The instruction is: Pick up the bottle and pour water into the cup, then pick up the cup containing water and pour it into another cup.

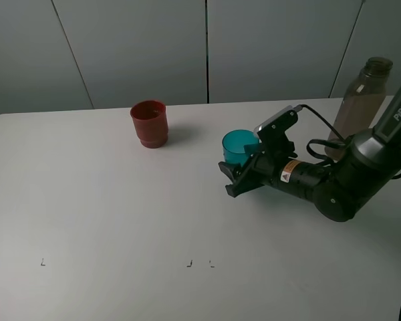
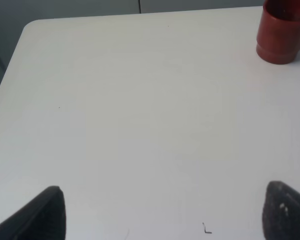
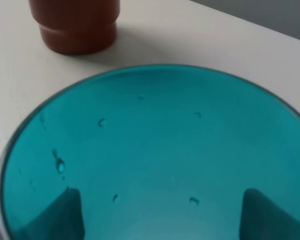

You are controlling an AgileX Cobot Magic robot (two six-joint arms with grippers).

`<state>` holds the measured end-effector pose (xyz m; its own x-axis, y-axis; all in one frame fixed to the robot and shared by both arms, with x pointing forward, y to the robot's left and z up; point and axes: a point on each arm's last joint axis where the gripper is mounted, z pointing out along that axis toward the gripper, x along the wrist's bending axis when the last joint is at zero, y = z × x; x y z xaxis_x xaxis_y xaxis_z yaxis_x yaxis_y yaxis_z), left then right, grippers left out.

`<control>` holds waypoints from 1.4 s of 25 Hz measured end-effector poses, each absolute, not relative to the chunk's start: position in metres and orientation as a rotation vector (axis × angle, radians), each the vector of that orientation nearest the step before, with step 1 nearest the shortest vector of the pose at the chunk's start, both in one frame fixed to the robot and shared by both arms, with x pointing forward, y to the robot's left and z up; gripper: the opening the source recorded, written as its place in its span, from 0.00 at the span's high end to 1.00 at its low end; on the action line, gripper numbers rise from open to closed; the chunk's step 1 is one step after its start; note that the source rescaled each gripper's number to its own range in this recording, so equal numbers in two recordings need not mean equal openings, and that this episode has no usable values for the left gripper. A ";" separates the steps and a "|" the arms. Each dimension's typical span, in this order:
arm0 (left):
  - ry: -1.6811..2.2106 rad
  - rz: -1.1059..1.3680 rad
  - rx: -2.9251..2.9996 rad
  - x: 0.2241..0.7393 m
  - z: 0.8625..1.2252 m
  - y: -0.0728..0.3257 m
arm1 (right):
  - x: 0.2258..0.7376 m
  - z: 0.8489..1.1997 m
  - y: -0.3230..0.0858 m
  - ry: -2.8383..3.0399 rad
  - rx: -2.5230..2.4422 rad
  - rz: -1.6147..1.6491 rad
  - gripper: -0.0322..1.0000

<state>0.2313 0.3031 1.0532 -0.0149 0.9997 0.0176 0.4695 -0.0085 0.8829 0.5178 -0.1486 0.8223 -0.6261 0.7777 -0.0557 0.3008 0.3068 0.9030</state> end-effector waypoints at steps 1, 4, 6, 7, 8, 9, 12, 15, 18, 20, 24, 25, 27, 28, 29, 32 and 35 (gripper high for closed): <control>1.569 0.961 1.562 0.231 1.053 0.303 | 0.518 0.822 -0.149 2.088 0.955 1.285 0.96; 1.569 0.961 1.562 0.231 1.053 0.303 | 0.518 0.822 -0.149 2.089 0.958 1.285 0.92; 1.569 0.961 1.562 0.231 1.053 0.303 | 0.518 0.822 -0.149 2.088 0.962 1.287 0.70; 1.569 0.961 1.562 0.231 1.053 0.303 | 0.518 0.822 -0.149 2.087 0.970 1.290 0.57; 1.569 0.961 1.562 0.231 1.053 0.303 | 0.518 0.822 -0.149 2.084 0.983 1.295 0.46; 1.569 0.961 1.562 0.231 1.053 0.303 | 0.518 0.822 -0.149 2.082 0.994 1.300 0.40; 1.569 0.961 1.562 0.231 1.053 0.303 | 0.518 0.822 -0.149 2.075 1.027 1.314 0.19; 1.569 0.961 1.562 0.231 1.053 0.303 | 0.518 0.822 -0.149 2.075 1.038 1.316 0.03; 1.569 0.961 1.562 0.231 1.053 0.303 | 0.518 0.827 -0.149 2.095 1.047 1.286 0.03; 1.569 0.961 1.562 0.231 1.053 0.303 | 0.517 0.832 -0.151 2.135 1.070 1.228 0.03; 1.569 0.961 1.562 0.231 1.053 0.303 | 0.514 0.848 -0.156 2.221 1.145 1.086 0.03; 1.569 0.961 1.562 0.231 1.053 0.303 | 0.513 0.855 -0.157 2.224 1.162 1.070 0.03; 1.569 0.961 1.562 0.231 1.053 0.303 | 0.510 0.868 -0.161 2.243 1.202 1.016 0.03; 1.569 0.961 1.562 0.231 1.053 0.303 | 0.509 0.876 -0.162 2.244 1.217 0.997 0.03; 1.569 0.961 1.562 0.231 1.053 0.303 | 0.507 0.881 -0.165 2.259 1.240 0.957 0.03; 1.569 0.961 1.562 0.231 1.053 0.303 | 0.496 0.905 -0.174 2.290 1.292 0.840 0.03; 1.569 0.961 1.562 0.231 1.053 0.303 | 0.483 0.932 -0.185 2.300 1.327 0.744 0.03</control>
<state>0.2313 0.3031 1.0532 -0.0149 0.9997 0.0176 0.4695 -0.0085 0.8829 0.4828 -0.1851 0.9323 -0.4809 0.8746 -0.0619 0.6727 0.4133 0.6137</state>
